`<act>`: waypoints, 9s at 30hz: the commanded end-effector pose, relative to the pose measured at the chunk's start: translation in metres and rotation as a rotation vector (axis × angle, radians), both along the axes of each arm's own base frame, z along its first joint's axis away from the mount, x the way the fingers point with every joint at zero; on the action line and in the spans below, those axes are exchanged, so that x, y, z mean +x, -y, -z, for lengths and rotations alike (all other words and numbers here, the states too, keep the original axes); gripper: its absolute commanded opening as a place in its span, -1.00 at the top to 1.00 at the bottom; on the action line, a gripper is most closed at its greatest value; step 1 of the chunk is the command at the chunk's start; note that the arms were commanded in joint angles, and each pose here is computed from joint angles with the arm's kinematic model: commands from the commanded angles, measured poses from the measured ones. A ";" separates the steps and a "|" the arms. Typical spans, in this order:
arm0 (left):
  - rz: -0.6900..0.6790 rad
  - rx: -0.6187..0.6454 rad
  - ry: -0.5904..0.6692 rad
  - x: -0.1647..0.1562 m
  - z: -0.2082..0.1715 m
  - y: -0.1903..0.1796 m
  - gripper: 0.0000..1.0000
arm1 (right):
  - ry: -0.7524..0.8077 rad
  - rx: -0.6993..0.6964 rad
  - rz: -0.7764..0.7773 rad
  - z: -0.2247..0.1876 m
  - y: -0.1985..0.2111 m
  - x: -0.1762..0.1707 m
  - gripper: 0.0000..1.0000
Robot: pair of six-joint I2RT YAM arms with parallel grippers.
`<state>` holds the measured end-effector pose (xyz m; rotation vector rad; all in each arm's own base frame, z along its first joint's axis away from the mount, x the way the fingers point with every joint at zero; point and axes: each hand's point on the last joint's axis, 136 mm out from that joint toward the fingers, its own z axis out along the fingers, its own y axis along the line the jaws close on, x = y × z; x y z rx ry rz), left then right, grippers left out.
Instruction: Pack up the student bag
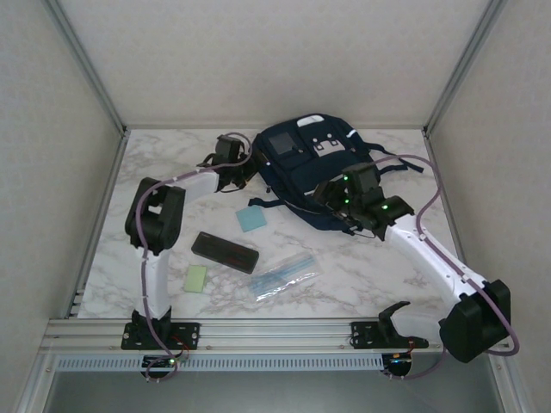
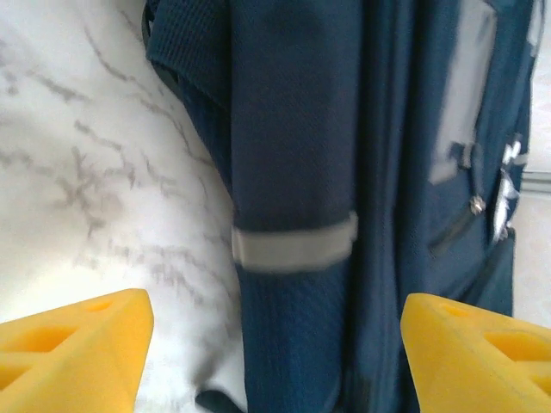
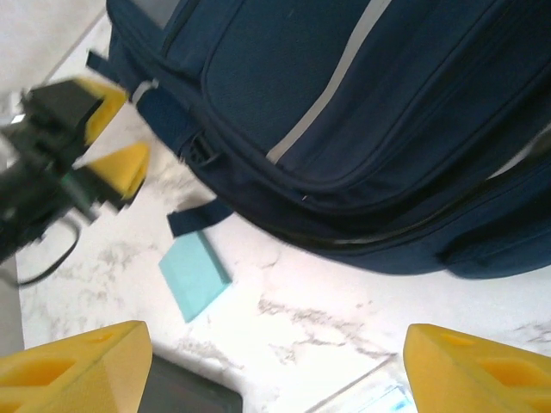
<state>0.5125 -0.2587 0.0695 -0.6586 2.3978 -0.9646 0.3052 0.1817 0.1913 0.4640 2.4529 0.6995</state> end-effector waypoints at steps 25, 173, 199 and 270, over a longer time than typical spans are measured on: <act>0.032 -0.193 0.050 -0.044 -0.039 0.027 1.00 | -0.093 -0.317 0.181 0.103 0.052 0.088 0.21; 0.105 0.168 0.028 0.060 -0.067 -0.030 1.00 | -0.580 -0.083 -0.445 0.108 0.011 -0.042 1.00; 0.135 0.043 -0.244 -0.151 -0.012 0.041 -0.83 | -0.379 0.095 -0.511 0.101 -0.084 0.024 1.00; 0.163 0.233 -0.094 -0.138 -0.059 -0.028 1.00 | -0.049 -0.291 -0.226 0.066 0.097 0.112 -0.04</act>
